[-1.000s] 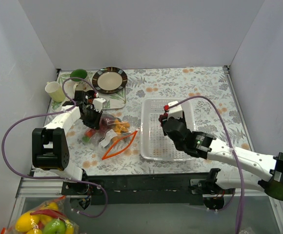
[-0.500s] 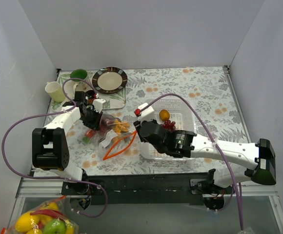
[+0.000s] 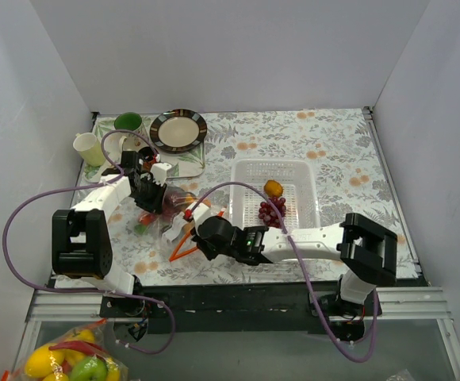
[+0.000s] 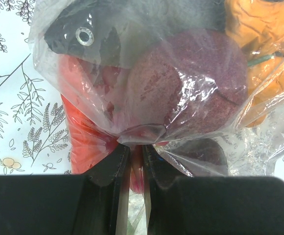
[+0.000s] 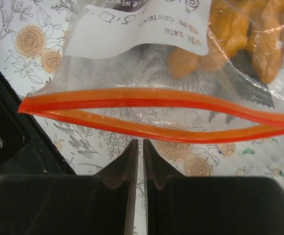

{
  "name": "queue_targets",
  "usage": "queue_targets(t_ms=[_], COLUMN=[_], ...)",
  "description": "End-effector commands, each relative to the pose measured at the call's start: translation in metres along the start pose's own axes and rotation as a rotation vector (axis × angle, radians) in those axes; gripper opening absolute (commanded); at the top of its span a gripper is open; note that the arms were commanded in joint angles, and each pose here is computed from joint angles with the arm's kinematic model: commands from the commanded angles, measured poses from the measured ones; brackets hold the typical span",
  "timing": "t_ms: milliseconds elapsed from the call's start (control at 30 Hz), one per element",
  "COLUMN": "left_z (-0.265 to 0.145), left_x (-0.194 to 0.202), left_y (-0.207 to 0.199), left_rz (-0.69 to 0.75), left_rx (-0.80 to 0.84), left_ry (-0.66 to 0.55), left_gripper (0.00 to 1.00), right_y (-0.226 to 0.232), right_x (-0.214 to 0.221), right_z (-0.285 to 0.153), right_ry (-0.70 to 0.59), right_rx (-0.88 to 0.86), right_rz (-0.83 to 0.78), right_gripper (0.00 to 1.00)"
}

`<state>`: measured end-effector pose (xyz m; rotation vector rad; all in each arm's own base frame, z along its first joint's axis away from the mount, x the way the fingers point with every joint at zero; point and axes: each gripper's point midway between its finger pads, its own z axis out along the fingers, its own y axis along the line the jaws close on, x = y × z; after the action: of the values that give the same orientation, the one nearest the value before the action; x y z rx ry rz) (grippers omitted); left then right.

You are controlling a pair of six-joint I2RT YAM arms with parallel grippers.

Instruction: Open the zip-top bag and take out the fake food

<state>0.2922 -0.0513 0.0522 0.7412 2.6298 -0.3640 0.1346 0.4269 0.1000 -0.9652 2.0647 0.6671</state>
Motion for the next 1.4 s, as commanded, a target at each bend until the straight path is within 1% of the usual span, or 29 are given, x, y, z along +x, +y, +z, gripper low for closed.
queue_targets(t_ms=[0,33,67,167,300,367,433,467,567,667,700,800,833,1000,1133,1233,1367], left_z=[0.0,0.0,0.001,0.003,0.007,0.008,0.009,0.009,0.012,0.013,0.014,0.015,0.015,0.017,0.017,0.016,0.016], left_x=[0.02,0.02,0.02,0.023,0.027,0.028,0.028,0.029,0.032,0.033,0.034,0.034,0.035,0.035,0.033,0.033,0.034], left_y=[-0.007,-0.007,-0.007,-0.008,-0.009,-0.009,-0.01,-0.01,-0.011,-0.012,-0.012,-0.011,-0.011,-0.011,-0.012,-0.013,-0.014], left_rz=[-0.011,-0.011,-0.012,-0.018,-0.024,-0.023,-0.025,-0.025,-0.029,-0.03,-0.03,-0.03,-0.03,-0.035,-0.039,-0.037,-0.037], left_rx=[0.019,0.021,0.023,0.029,0.038,0.039,0.042,0.046,0.058,0.065,0.066,0.064,0.065,0.072,0.082,0.083,0.088], left_ry=[0.054,0.053,0.054,0.06,0.074,0.076,0.079,0.082,0.092,0.1,0.104,0.107,0.108,0.117,0.112,0.112,0.117], left_gripper=[0.0,0.0,0.0,0.0,0.0,0.0,0.0,0.0,0.0,0.0,0.0,0.0,0.0,0.0,0.0,0.0,0.0], right_y=[0.018,0.015,0.012,-0.008,-0.028,-0.04,-0.047,-0.047,-0.048,-0.051,-0.05,-0.048,-0.049,-0.055,-0.061,-0.062,-0.053], right_x=[-0.043,-0.038,-0.041,-0.046,-0.047,-0.042,-0.037,-0.043,-0.048,-0.05,-0.056,-0.057,-0.051,-0.051,-0.046,-0.028,-0.029], right_z=[0.016,0.024,0.028,0.042,0.058,0.066,0.07,0.071,0.076,0.081,0.082,0.087,0.092,0.101,0.112,0.113,0.114], right_ry=[-0.111,-0.096,-0.103,-0.13,-0.149,-0.151,-0.157,-0.194,-0.236,-0.251,-0.281,-0.298,-0.28,-0.281,-0.246,-0.206,-0.224], right_rx=[-0.064,-0.059,-0.053,-0.006,0.053,0.119,0.155,0.157,0.161,0.18,0.169,0.144,0.153,0.185,0.23,0.227,0.169], right_rz=[0.034,0.037,0.045,0.076,0.1,0.103,0.113,0.124,0.136,0.154,0.167,0.179,0.18,0.203,0.191,0.221,0.252], right_gripper=[0.24,0.31,0.44,0.54,0.6,0.64,0.65,0.66,0.68,0.7,0.7,0.71,0.71,0.7,0.7,0.7,0.67])
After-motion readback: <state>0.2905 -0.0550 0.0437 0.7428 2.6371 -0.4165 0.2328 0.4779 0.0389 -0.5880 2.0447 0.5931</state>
